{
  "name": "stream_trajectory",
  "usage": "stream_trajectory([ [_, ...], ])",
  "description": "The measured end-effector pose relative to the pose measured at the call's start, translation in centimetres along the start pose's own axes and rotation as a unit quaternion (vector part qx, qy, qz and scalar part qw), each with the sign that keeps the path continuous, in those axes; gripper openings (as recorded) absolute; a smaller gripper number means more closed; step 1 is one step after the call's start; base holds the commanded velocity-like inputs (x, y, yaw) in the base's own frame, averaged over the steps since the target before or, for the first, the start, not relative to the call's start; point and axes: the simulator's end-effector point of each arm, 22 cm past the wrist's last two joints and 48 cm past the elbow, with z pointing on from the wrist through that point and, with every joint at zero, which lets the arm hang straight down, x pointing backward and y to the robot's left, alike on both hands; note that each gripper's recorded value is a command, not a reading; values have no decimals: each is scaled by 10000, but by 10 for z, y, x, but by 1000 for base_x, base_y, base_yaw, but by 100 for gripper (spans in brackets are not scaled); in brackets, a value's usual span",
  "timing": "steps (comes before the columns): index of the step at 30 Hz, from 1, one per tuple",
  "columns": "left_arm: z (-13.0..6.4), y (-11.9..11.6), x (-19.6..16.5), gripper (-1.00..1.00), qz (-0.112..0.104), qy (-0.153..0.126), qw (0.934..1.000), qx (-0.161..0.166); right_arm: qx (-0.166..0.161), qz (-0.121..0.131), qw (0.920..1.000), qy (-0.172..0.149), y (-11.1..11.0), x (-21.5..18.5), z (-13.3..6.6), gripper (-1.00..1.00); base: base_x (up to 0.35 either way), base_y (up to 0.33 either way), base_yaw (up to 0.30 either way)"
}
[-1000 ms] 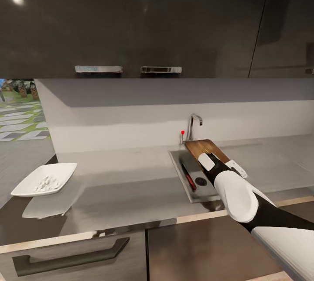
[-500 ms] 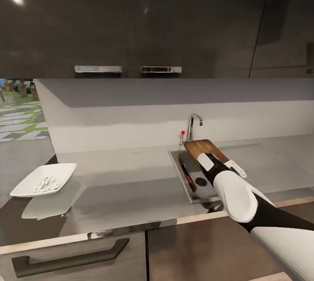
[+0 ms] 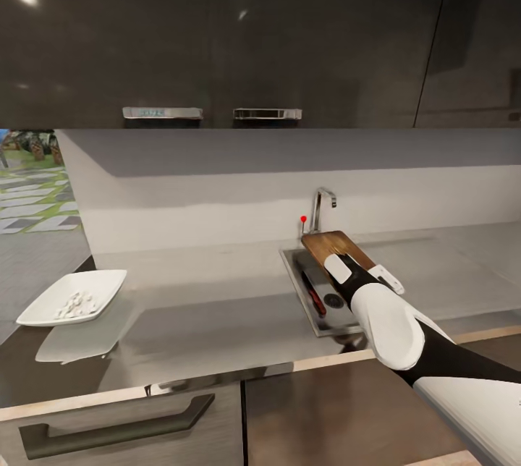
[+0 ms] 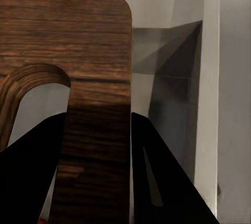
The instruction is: In the kitchen, take the Vidalia onion out of the sink, dice it on the chopping board with the paring knife, put the diced onion into the bowl on the countertop, then place both the paring knife and the chopping board into the sink.
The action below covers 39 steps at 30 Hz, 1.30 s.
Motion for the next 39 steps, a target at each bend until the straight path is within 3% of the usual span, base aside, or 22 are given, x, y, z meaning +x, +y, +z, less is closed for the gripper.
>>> stream_trajectory([
  [15, 0, 0, 1, 100, 0, 3, 10000, 0, -288, -61, 9996, 7, 14, 5, -4, -100, 0, 0, 0],
  [39, 3, -1, 13, 100, 11, 161, 9999, 4, -176, -197, 9996, 101, 12, 23, 10, -100, 0, 0, 0],
])
